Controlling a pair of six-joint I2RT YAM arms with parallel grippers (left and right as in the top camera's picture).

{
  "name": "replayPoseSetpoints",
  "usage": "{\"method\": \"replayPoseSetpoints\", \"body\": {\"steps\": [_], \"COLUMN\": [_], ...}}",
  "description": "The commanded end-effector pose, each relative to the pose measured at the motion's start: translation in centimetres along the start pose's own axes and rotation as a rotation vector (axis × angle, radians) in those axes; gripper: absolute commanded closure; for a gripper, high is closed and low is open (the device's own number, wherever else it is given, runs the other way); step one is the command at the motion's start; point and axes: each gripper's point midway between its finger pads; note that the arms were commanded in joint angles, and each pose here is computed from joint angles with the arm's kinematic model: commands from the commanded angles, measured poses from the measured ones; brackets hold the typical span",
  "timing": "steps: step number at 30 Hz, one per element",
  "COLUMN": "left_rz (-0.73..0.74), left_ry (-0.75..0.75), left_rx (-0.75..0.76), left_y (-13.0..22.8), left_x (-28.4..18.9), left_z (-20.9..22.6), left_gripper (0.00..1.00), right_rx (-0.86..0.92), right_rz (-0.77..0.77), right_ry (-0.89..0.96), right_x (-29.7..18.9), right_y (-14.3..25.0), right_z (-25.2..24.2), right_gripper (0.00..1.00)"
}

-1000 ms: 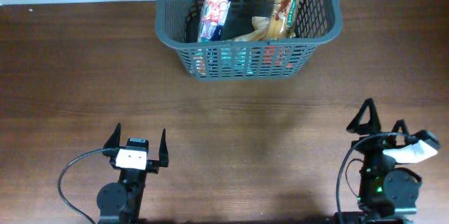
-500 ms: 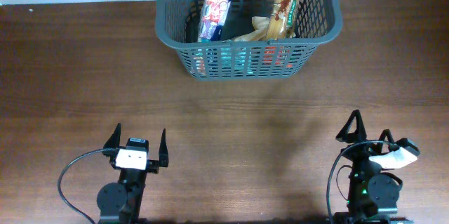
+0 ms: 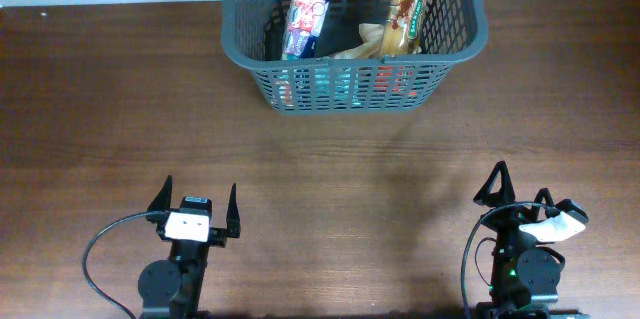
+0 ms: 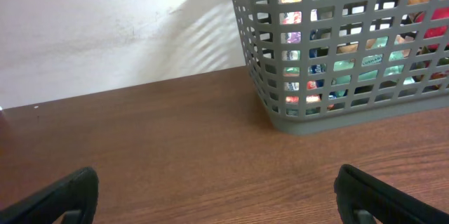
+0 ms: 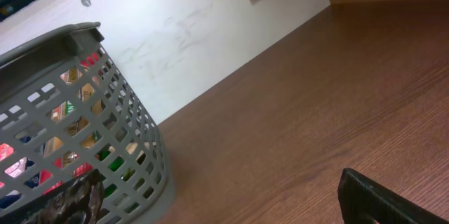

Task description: Pack container

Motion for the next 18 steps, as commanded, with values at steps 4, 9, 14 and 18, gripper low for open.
{"method": "replayPoseSetpoints", "body": {"steps": [4, 9, 14, 18], "left_rz": [0.006, 0.006, 0.006, 0.006], "left_ry": [-0.013, -0.013, -0.013, -0.013], "left_rx": [0.016, 0.016, 0.016, 0.016], "left_y": [0.3, 0.3, 0.3, 0.3], "left_x": [0.0, 0.0, 0.0, 0.0], "left_z": [0.2, 0.2, 0.2, 0.2], "left_gripper": [0.01, 0.01, 0.01, 0.01], "right_rx": [-0.012, -0.017, -0.235, -0.38], "right_rz": [0.012, 0.012, 0.075, 0.1], "right_ry": [-0.018, -0.018, -0.093, -0.139], "right_x": [0.0, 0.0, -0.1, -0.2], "right_y": [0.5, 0.5, 1.7, 2.4], "right_z": [0.2, 0.2, 1.3, 1.8], "right_gripper": [0.01, 0.01, 0.01, 0.01]}}
Point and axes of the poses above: each gripper's point midway between its finger pads, its own x axis out along the fingers, its own z axis along the line the jaws close on, y = z × x, and after that the axes turned 14 degrees about x, right-handed
